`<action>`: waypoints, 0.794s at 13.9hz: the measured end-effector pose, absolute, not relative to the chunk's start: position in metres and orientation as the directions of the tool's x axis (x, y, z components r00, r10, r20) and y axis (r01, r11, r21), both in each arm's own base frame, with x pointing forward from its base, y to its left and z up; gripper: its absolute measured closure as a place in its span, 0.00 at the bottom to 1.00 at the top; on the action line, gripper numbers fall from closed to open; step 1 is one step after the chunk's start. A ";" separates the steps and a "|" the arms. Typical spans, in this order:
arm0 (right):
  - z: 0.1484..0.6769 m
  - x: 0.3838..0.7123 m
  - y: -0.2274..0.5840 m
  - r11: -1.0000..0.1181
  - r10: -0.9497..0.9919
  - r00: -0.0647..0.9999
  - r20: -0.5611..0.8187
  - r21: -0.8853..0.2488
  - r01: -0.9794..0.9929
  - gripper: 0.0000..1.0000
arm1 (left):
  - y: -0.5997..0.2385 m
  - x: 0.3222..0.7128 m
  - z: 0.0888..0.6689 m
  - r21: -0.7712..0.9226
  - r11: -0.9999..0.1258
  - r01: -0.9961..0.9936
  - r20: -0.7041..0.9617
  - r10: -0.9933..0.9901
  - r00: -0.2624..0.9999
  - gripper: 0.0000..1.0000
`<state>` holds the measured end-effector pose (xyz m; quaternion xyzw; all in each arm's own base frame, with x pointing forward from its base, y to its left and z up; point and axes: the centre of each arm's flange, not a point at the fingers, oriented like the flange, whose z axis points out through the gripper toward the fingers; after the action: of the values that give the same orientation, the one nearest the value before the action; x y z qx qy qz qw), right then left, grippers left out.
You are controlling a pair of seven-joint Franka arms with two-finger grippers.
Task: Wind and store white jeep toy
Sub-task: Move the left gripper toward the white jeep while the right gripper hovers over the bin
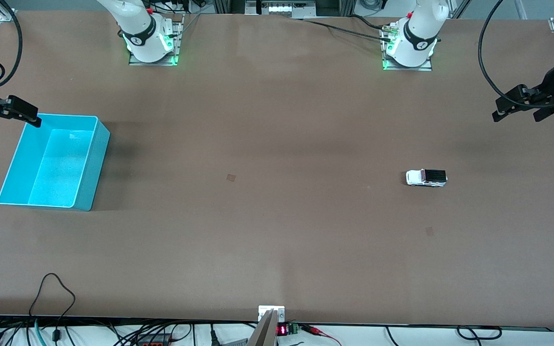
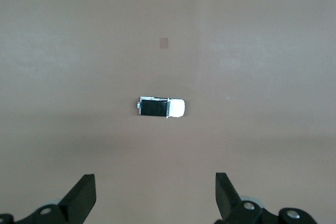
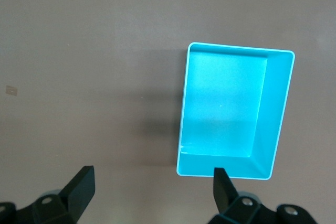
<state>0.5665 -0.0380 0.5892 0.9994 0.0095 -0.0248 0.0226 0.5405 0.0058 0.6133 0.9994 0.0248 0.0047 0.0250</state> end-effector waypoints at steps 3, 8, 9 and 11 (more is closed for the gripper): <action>0.589 0.566 -0.038 -0.999 0.018 0.999 -0.050 0.045 0.020 0.00 | 0.006 0.540 0.614 0.050 -0.998 0.049 0.009 0.050 0.999 0.00; 0.586 0.568 -0.029 -0.998 0.033 0.998 -0.055 0.043 0.036 0.00 | 0.003 0.543 0.592 0.049 -0.998 0.046 -0.034 0.044 0.998 0.00; 0.584 0.569 -0.025 -0.998 0.042 0.997 -0.059 0.042 0.044 0.00 | 0.003 0.548 0.577 0.048 -0.998 0.046 -0.055 0.043 0.998 0.00; 0.574 0.573 -0.013 -0.997 0.063 0.995 -0.076 0.039 0.067 0.00 | 0.000 0.566 0.537 0.047 -0.998 0.042 -0.095 0.038 0.995 0.00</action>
<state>0.5725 -0.0125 0.5739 0.9986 0.0325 -0.0372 0.0208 0.5662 0.0002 0.5368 0.9984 0.0200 -0.0471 0.0244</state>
